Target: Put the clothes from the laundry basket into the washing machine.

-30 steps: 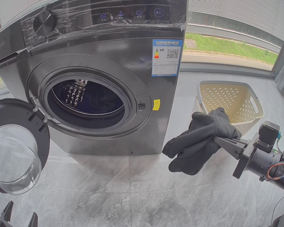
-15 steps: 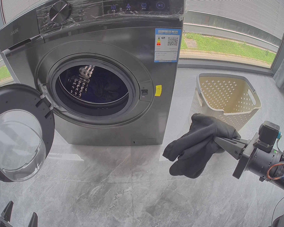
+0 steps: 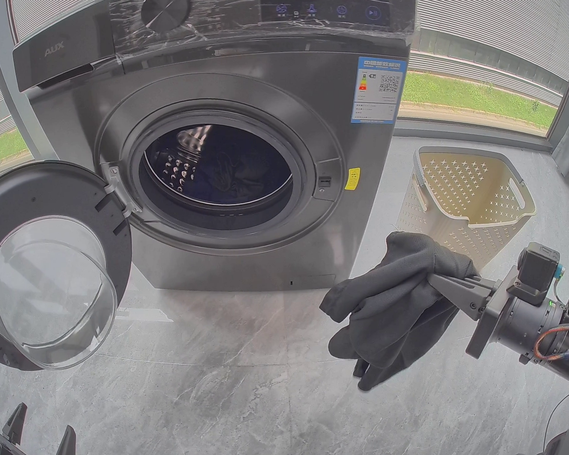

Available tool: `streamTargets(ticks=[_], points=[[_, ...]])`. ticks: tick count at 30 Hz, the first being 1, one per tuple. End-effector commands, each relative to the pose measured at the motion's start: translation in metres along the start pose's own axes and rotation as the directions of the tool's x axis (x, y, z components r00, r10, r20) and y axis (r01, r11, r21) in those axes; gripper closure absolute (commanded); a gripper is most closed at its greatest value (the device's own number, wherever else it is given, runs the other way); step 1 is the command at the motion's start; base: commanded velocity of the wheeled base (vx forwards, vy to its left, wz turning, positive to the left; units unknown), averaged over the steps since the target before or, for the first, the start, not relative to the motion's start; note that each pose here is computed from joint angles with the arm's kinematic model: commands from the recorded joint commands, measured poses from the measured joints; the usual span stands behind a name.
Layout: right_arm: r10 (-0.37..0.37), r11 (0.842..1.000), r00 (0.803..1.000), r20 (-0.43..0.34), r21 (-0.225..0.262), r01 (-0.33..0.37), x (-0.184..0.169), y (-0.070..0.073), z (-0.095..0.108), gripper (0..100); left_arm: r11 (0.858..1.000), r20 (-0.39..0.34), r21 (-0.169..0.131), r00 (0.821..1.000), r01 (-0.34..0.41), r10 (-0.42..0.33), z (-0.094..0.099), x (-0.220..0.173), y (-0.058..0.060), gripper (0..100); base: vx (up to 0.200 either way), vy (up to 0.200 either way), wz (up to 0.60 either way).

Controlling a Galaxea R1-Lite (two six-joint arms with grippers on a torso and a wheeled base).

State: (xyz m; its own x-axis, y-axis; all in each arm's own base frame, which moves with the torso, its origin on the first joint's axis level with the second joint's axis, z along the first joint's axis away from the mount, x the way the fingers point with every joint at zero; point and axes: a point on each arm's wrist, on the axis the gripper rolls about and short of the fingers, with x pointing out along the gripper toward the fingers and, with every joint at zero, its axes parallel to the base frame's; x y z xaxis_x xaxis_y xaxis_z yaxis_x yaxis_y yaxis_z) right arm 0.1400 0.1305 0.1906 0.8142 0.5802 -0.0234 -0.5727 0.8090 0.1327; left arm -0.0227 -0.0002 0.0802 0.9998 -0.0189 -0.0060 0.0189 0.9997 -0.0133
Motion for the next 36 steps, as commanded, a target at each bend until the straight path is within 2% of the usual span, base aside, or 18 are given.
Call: streamTargets(ticks=[1,20,26,32,36], points=[[-0.001,1.000,1.000,-0.001,0.003,0.001,0.0003,-0.0001,-0.0002,100,1.000,-0.002,-0.001,1.000,0.001,-0.001,-0.0042,0.0002,0.0001,0,0.000,0.000,0.00],[-0.003,1.000,1.000,-0.001,0.006,0.003,0.0003,-0.0002,-0.0002,100,1.000,-0.002,-0.001,1.000,-0.001,0.001,-0.0042,0.0002,0.0000,0,0.000,0.000,0.00],[-0.001,1.000,1.000,-0.004,0.007,0.002,0.0000,-0.0003,-0.0010,100,1.000,0.001,-0.002,1.000,-0.001,0.001,-0.0041,0.0001,0.0000,0,-0.200,0.000,0.00],[-0.003,1.000,1.000,-0.007,0.017,0.004,0.0003,-0.0003,-0.0014,100,1.000,-0.002,-0.001,1.000,-0.001,0.001,-0.0042,0.0002,0.0000,0,0.000,0.000,0.00],[-0.009,1.000,1.000,-0.006,0.017,0.010,-0.0001,-0.0011,-0.0015,100,1.000,0.000,-0.001,1.000,-0.002,0.002,-0.0041,0.0002,0.0001,0,0.000,0.200,0.00]])
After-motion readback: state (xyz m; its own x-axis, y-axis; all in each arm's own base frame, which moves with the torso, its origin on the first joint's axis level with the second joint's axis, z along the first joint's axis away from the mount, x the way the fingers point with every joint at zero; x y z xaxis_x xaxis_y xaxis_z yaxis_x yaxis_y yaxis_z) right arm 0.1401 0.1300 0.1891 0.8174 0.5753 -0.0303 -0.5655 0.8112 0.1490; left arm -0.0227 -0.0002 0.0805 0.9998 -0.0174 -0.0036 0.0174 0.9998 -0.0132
